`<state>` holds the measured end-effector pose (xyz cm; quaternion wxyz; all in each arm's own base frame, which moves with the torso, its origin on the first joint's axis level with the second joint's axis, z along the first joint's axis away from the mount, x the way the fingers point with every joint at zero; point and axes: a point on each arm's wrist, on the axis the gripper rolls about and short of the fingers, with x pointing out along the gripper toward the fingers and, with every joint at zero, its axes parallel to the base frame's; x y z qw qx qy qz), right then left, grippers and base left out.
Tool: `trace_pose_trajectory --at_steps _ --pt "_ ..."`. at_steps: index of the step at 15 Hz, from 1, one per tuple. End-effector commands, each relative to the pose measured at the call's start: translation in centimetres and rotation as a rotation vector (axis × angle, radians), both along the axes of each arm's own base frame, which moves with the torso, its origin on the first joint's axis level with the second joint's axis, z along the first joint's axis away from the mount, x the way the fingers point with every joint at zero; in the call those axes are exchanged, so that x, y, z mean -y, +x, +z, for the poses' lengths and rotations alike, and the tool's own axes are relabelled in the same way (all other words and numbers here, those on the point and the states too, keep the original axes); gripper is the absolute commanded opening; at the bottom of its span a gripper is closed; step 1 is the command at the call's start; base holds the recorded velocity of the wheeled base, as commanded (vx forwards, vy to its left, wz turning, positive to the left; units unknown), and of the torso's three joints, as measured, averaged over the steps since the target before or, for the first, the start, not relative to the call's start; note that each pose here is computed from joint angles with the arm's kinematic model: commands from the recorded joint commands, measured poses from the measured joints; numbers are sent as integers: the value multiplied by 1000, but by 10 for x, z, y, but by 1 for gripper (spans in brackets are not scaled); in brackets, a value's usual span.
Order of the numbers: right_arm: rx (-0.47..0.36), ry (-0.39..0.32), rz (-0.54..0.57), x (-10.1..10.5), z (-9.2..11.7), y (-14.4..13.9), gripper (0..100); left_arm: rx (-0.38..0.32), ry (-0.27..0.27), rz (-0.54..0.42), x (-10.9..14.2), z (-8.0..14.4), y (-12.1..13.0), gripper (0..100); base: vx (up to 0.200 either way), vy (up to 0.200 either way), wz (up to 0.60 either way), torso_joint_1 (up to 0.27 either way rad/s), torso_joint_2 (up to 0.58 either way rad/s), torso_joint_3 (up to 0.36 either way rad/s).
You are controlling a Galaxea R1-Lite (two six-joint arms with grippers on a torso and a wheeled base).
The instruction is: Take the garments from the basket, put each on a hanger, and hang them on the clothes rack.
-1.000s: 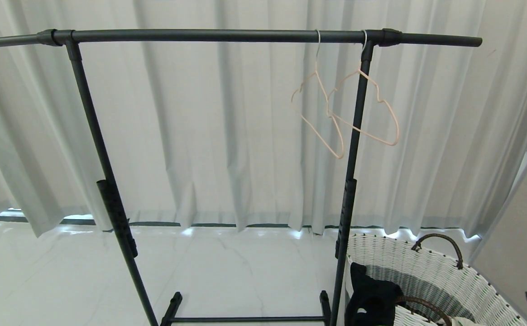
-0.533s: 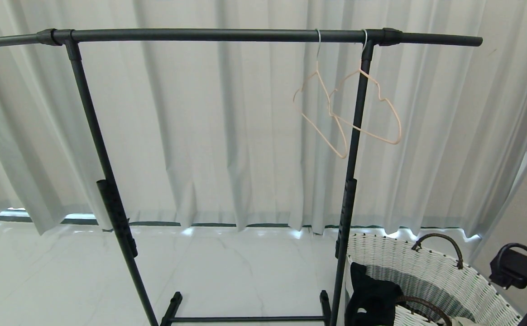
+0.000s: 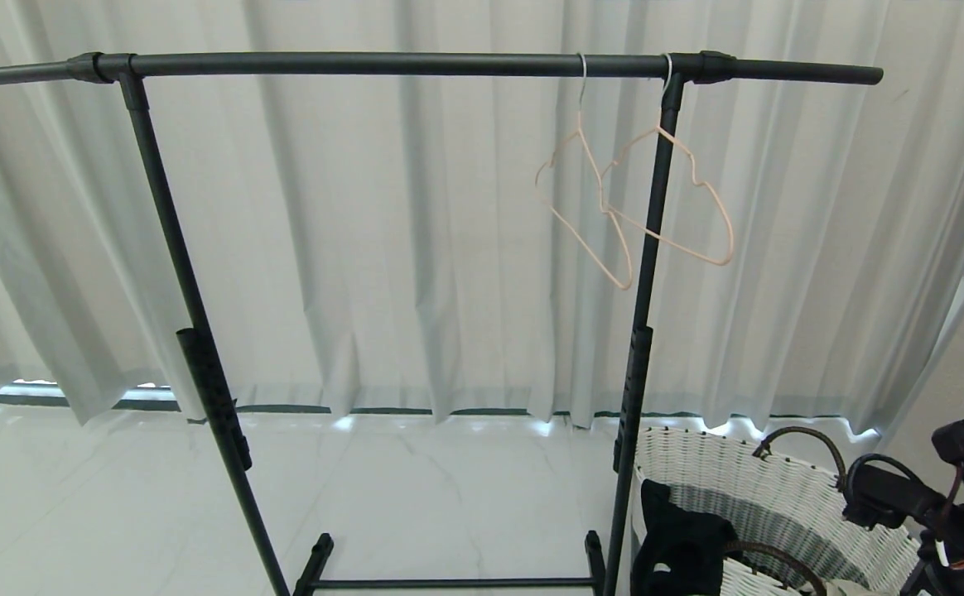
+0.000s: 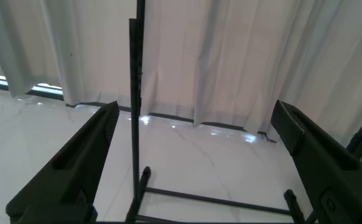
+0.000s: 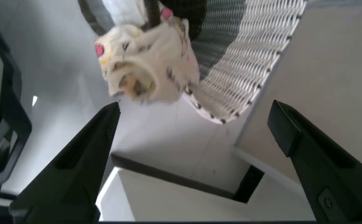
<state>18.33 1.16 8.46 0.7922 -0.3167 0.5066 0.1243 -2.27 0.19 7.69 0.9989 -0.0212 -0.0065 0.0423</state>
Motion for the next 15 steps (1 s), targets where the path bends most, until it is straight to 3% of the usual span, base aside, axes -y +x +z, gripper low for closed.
trace_pose_trajectory --at_steps 1,6,9,15 --pt "-71 -3 5 -1 -17 9 100 0 -1 1 0 0 0 100 0 0 0 0 0 0" --pt "-97 -6 -58 10 -32 21 100 -1 0 1 0 0 0 100 0 0 0 0 0 0" --pt "-56 -3 -75 14 -42 33 100 0 -1 1 0 0 0 100 0 0 0 0 0 0" --pt "-80 -5 -85 16 -61 33 100 0 -1 1 0 0 0 100 0 0 0 0 0 0"
